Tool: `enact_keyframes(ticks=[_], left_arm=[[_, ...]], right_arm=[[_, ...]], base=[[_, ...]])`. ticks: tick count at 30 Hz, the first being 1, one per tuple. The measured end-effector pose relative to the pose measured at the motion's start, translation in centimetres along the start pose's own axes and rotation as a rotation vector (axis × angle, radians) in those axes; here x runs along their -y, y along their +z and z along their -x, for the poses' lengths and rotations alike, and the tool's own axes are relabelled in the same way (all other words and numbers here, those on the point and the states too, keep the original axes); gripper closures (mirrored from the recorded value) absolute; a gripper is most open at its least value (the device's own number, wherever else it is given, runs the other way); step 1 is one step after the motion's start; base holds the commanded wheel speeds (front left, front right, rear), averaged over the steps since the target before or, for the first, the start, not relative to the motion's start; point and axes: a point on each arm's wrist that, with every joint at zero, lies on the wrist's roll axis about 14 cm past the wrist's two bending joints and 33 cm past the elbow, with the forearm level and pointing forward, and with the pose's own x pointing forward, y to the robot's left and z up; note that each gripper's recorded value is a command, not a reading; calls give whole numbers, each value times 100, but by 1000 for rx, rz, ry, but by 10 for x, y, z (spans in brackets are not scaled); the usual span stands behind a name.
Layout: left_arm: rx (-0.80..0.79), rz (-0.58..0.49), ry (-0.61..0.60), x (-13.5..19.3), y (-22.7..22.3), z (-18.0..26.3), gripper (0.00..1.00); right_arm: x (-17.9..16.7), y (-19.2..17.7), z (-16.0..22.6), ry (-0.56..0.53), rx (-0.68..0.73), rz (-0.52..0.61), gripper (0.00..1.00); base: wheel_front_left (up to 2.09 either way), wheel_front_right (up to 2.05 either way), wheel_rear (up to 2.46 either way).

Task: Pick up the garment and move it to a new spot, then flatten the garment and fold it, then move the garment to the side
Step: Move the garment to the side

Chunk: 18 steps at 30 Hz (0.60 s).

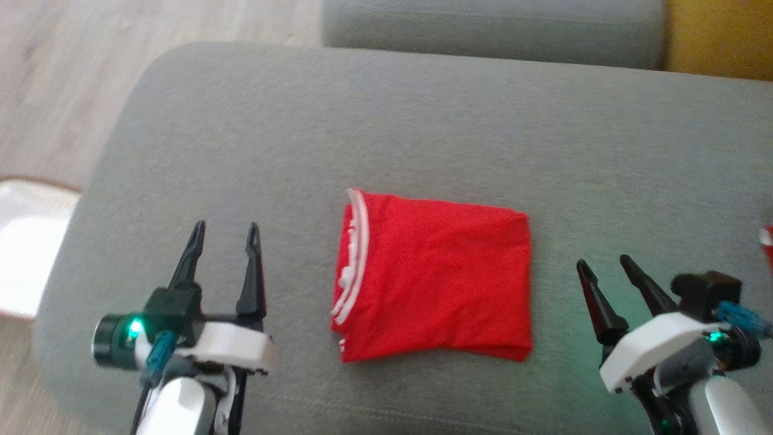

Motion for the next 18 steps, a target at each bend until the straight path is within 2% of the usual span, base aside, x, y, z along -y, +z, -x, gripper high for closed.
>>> enact_keyframes(ticks=[4,13,14,15,16,17,18], left_arm=[[11,-10,24,-7,1,-1,0],[-8,-40,86,-29,-4,6,0],[-11,-40,86,-29,-5,6,0],[-13,-40,87,-29,-5,6,0],[-13,-40,86,-29,-5,6,0],[-14,-40,85,-28,-5,5,0],[-13,-39,83,-28,-5,5,0]], right_arm=[[-20,-20,-26,73,-82,-10,0],[-43,-81,-43,149,-323,-6,0],[-44,-82,-45,151,-334,-10,16],[-45,-83,-47,155,-346,-11,50],[-46,-82,-49,159,-351,-15,78],[-47,-82,-50,162,-352,-16,100],[-48,-81,-51,165,-355,-17,100]], base=[[0,0,0],[0,0,0],[0,0,0],[0,0,0],[0,0,0],[0,0,0],[0,0,0]])
